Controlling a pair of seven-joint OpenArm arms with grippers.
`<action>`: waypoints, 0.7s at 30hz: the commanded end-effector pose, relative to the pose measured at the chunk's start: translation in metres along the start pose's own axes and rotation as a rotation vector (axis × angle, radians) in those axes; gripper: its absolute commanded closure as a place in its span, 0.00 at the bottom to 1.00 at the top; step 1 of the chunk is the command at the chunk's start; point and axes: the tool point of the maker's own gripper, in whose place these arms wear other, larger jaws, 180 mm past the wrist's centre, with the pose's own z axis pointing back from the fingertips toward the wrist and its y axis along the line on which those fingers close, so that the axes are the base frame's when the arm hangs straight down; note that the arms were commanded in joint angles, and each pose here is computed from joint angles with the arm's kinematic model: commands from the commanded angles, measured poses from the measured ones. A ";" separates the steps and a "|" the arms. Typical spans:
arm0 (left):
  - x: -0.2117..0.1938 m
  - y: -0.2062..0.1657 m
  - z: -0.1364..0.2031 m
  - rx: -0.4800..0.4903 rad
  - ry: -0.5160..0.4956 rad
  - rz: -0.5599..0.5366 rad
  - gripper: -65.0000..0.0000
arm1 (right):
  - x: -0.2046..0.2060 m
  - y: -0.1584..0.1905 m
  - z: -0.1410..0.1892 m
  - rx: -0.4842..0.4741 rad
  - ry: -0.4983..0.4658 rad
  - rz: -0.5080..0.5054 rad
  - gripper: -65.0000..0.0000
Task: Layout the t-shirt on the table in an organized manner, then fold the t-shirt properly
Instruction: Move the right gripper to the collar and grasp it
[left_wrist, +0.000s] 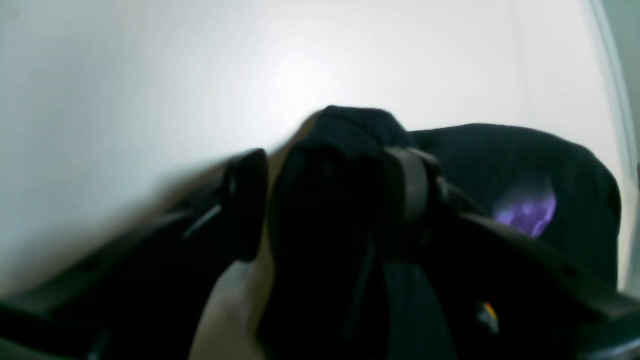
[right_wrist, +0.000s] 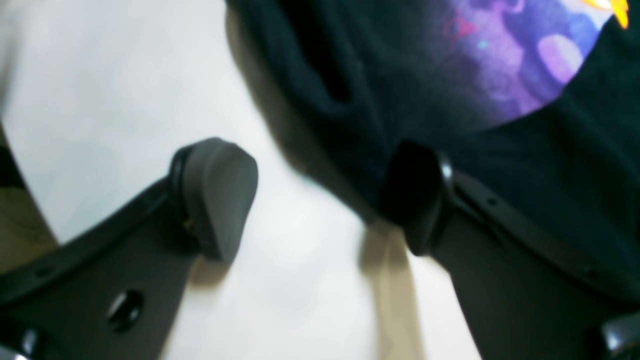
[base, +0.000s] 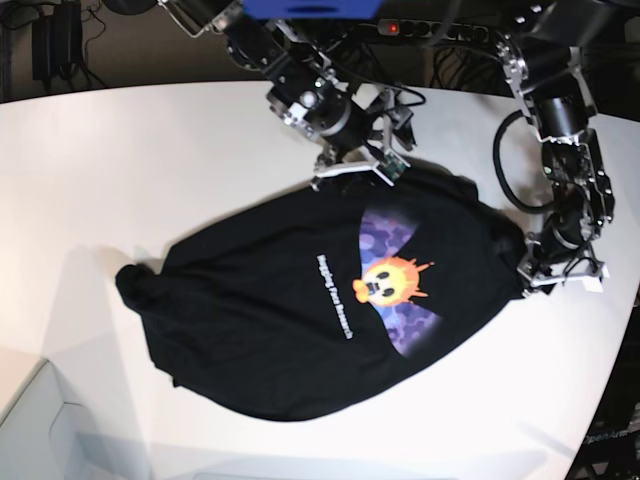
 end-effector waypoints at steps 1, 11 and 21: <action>0.020 -0.019 -0.001 -0.039 -0.036 -0.023 0.48 | 0.016 -0.002 -0.003 0.000 -0.042 0.001 0.29; -0.017 -0.040 -0.028 -0.040 -0.003 -0.150 0.66 | 0.011 -0.012 -0.025 0.000 0.008 0.019 0.49; 0.047 -0.080 -0.007 -0.126 -0.151 -0.210 1.00 | 0.024 -0.079 -0.009 -0.155 -0.062 -0.102 1.00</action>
